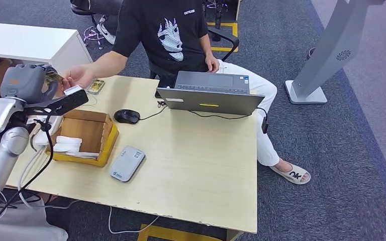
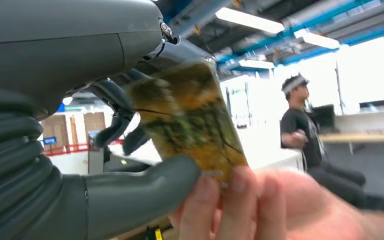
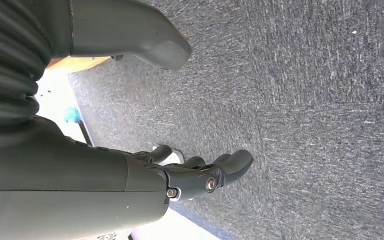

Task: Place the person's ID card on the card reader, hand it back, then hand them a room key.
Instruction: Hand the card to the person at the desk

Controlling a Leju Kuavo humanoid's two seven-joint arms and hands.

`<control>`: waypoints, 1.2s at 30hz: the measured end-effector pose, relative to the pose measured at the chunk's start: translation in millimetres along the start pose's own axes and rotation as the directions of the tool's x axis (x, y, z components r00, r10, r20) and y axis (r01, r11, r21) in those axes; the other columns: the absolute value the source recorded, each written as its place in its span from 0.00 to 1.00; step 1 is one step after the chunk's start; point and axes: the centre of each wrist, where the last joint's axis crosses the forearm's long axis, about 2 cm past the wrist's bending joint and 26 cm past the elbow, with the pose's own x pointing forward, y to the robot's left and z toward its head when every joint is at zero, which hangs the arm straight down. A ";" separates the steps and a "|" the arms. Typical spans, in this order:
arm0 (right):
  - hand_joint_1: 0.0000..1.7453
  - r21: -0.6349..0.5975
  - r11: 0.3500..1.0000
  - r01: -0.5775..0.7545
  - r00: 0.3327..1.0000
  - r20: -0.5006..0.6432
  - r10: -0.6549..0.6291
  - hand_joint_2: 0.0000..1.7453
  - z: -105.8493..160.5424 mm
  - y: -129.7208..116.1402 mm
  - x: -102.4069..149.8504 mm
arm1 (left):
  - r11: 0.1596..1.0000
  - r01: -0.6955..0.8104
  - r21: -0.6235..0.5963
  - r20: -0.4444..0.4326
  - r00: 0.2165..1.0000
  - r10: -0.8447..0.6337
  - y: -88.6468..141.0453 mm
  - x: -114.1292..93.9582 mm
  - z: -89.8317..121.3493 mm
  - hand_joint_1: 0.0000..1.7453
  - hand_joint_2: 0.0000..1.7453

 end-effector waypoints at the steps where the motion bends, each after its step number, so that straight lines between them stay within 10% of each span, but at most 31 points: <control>1: 0.00 0.000 1.000 -0.002 1.000 0.001 0.002 1.00 0.0 0.1 0.1 | 1.000 0.002 0.027 0.001 1.000 -0.002 -1.7 2.5 1.3 0.00 1.00; 17: 0.00 0.004 1.000 0.013 1.000 -0.011 -0.013 1.00 2.7 4.0 -2.7 | 0.987 -0.086 0.134 0.157 0.986 0.065 -34.6 37.7 72.0 0.00 1.00; 28: 0.00 0.003 0.995 0.096 0.993 -0.068 -0.095 1.00 8.4 11.6 -10.5 | 0.943 -0.264 -0.204 0.269 0.911 0.313 -39.7 20.9 181.2 0.00 1.00; 36: 0.00 0.001 0.993 0.122 0.989 -0.083 -0.121 1.00 10.2 13.7 -10.9 | 0.944 -0.222 -0.245 0.296 0.910 0.291 -19.1 5.8 203.7 0.00 1.00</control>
